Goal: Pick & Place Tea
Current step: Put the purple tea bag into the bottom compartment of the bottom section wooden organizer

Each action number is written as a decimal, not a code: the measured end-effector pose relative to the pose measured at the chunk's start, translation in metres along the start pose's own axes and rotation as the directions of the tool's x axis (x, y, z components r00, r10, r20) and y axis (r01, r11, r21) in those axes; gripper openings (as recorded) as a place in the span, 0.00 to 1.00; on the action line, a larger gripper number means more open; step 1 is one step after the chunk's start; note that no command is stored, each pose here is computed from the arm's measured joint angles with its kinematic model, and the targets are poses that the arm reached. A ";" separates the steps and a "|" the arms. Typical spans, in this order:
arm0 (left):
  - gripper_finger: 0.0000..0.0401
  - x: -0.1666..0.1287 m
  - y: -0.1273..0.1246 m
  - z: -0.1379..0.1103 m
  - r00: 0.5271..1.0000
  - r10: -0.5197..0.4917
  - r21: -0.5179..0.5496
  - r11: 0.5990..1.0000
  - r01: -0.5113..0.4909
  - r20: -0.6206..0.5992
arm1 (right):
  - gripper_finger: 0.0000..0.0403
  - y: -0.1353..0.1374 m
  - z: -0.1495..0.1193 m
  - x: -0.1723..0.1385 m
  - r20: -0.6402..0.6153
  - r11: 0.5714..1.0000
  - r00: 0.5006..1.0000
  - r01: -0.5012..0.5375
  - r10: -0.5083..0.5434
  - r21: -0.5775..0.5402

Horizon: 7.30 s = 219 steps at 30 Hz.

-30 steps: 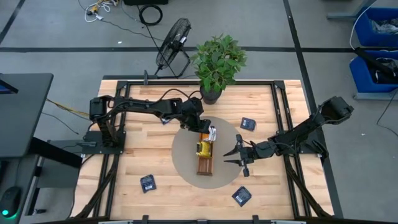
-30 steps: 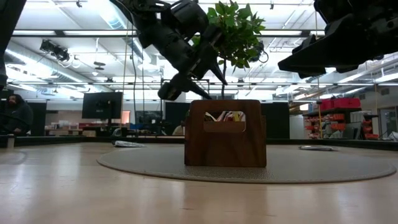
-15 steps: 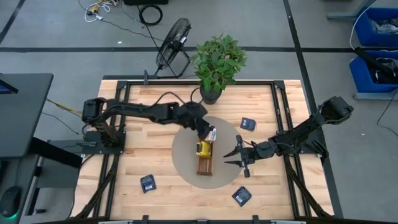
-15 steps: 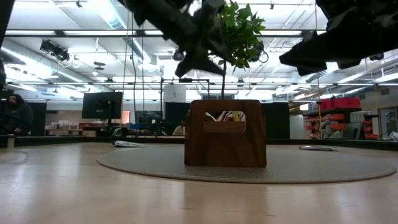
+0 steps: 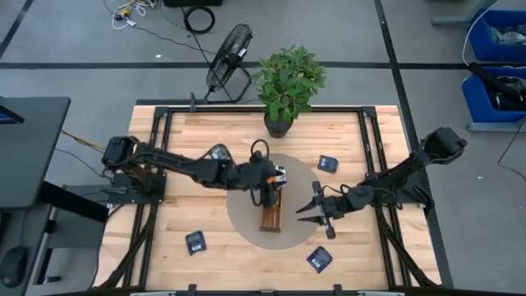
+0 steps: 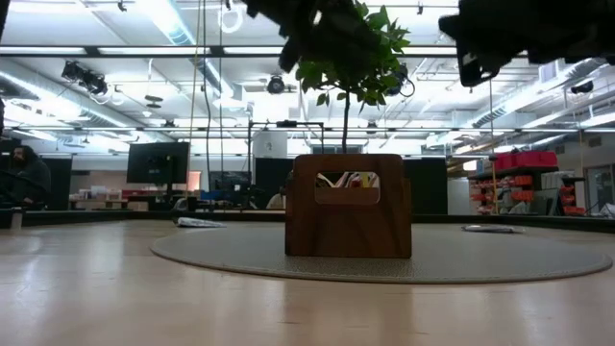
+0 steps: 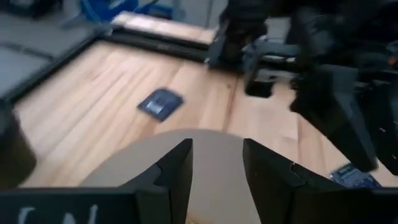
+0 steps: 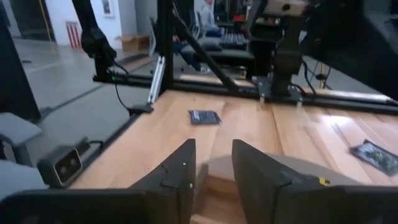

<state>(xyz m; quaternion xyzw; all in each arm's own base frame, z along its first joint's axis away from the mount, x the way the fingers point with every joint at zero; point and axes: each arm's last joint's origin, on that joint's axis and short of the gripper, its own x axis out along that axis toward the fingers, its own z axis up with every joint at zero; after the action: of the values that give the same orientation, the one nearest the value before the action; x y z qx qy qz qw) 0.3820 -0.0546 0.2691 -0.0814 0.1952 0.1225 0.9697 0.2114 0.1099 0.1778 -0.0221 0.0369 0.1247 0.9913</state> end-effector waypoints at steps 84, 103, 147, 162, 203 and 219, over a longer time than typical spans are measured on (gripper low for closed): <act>0.32 -0.120 0.036 -0.126 0.898 -0.275 0.259 0.947 0.191 0.342 | 0.44 -0.093 -0.007 -0.083 -0.865 0.714 0.371 0.700 -0.337 0.021; 0.32 -0.120 0.033 -0.128 0.887 -0.335 0.298 0.923 0.242 0.317 | 0.53 -0.128 -0.052 -0.065 -0.946 0.659 0.107 0.741 -0.305 -0.129; 0.32 -0.119 0.034 -0.130 0.897 -0.331 0.248 0.932 0.262 0.293 | 0.00 -0.110 -0.027 -0.032 -0.935 0.729 0.183 0.677 -0.304 -0.105; 0.32 -0.119 0.035 -0.129 0.908 -0.286 -0.017 0.952 0.306 0.305 | 0.00 -0.044 0.008 -0.010 -0.781 0.807 0.349 0.503 -0.518 -0.310; 0.32 -0.059 -0.004 -0.094 0.886 -0.300 -0.405 0.805 0.434 0.354 | 0.00 0.015 0.022 0.036 -0.342 0.368 0.684 -0.115 -0.644 -0.923; 0.32 -0.050 0.001 -0.087 0.914 -0.264 -0.472 0.792 0.387 0.308 | 0.00 0.023 0.030 0.048 -0.239 0.205 0.723 -0.137 -0.648 -0.969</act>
<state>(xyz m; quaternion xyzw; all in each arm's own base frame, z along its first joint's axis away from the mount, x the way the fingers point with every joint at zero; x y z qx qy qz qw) 0.3058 -0.0817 0.2097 -0.3600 0.0257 0.0095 0.9325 0.2544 0.1453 0.2027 -0.6615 0.2687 -0.0766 0.6960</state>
